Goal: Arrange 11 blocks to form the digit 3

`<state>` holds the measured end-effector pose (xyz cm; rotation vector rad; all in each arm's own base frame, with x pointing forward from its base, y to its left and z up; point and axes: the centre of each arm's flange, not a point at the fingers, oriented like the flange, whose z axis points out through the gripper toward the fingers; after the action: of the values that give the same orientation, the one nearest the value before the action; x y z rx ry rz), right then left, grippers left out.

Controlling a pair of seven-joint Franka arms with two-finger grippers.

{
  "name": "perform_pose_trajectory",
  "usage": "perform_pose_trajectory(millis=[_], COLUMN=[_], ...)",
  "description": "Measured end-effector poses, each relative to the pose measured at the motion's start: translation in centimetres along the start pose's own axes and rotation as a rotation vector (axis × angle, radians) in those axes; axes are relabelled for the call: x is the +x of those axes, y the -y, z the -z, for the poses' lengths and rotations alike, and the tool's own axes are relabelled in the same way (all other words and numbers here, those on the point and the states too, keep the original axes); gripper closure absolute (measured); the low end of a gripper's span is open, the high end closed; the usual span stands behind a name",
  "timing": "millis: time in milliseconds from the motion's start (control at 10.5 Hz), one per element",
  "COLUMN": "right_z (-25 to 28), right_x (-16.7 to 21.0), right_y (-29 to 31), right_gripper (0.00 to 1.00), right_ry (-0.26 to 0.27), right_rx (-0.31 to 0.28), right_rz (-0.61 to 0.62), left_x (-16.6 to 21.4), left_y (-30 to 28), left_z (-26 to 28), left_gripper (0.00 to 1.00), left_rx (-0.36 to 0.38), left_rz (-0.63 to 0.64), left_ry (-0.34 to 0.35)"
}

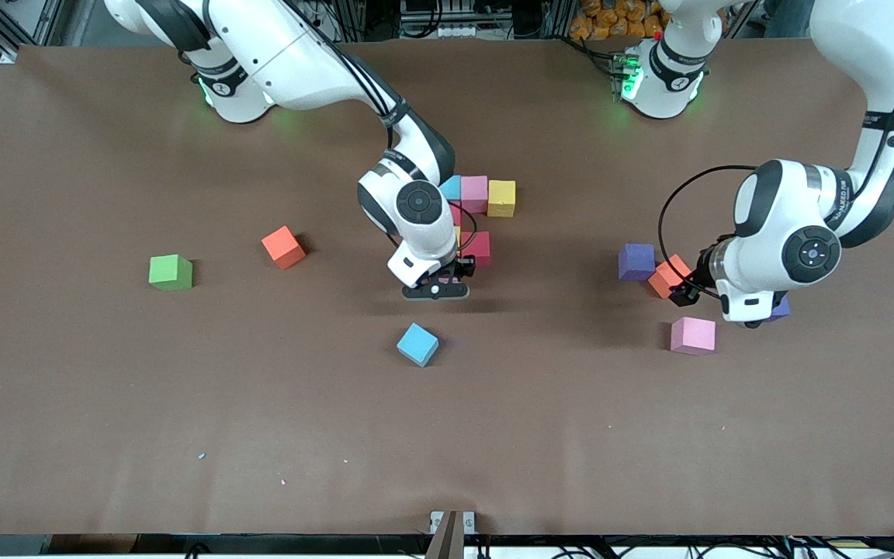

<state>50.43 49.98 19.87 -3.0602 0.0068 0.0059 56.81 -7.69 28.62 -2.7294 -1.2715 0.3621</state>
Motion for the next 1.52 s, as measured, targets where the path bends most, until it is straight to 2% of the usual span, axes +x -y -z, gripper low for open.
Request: perform_pose_trajectory(millis=[476, 857, 1237, 1428, 1523], right_z=[-0.4, -0.4, -0.5, -1.0, -1.0], right_x=[-0.1, -0.1, -0.1, -0.3, -0.2], right_y=[0.1, 0.2, 0.2, 0.3, 0.5], right_gripper=[0.41, 0.4, 0.34, 0.09, 0.0], right_ry=[0.005, 0.007, 0.007, 0.01, 0.006], right_rx=[-0.002, -0.004, -0.004, -0.005, 0.0], right_rz=[0.002, 0.002, 0.002, 0.005, 0.006], left_x=[-4.2, -5.4, -6.5, -5.9, -5.9], left_y=[0.2, 0.1, 0.3, 0.6, 0.6], left_z=[-4.0, -5.5, -6.7, -6.9, -7.1], left_gripper=[0.0, 0.0, 0.0, 0.0, 0.0], left_rx=[-0.027, -0.033, -0.008, -0.02, -0.028], left_rz=[0.083, 0.205, 0.237, 0.301, 0.325], left_ry=[-0.008, -0.024, -0.023, -0.027, -0.03])
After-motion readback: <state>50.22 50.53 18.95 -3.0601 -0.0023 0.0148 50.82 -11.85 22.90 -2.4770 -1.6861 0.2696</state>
